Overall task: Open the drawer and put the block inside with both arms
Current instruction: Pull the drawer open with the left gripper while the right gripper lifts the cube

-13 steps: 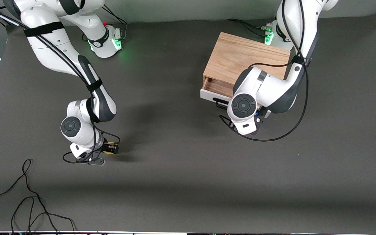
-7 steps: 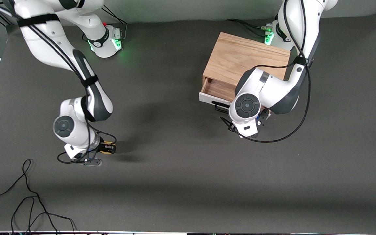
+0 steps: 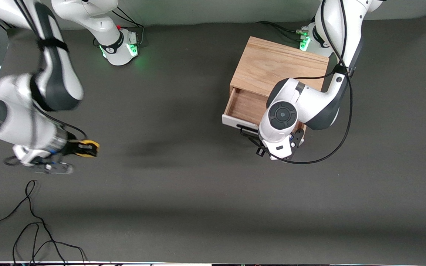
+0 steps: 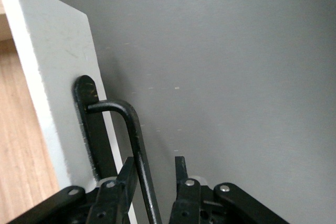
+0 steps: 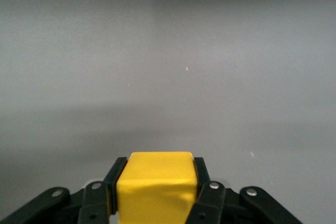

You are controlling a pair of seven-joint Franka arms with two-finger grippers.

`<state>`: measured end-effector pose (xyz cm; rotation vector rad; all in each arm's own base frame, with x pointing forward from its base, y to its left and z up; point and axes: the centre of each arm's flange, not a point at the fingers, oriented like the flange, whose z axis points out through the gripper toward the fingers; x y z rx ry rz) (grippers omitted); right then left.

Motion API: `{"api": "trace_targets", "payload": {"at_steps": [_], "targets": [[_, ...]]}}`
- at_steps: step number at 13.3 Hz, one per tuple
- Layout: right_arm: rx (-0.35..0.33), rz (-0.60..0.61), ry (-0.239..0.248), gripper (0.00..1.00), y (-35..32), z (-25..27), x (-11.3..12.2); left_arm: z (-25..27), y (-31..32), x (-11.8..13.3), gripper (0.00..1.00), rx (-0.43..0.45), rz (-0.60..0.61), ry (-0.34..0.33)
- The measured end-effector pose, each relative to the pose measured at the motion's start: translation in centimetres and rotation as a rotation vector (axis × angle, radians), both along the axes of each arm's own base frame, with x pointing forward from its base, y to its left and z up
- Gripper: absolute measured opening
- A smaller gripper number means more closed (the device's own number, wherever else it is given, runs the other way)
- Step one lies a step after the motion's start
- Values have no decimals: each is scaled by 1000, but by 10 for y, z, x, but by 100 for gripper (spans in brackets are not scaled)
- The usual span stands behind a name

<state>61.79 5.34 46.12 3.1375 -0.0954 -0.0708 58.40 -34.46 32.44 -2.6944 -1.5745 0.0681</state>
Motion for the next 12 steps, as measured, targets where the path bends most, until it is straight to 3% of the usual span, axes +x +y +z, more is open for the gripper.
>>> {"api": "trace_targets", "payload": {"at_steps": [5, 9, 12], "targets": [[6, 1, 81, 55, -11, 109, -28, 7, -3, 8, 39, -35, -1, -59], [9, 29, 78, 55, -24, 121, -31, 47, -1, 15, 40, -42, 6, -79], [9, 36, 85, 55, -34, 118, -31, 121, 9, 11, 41, 1, -14, -16]]}}
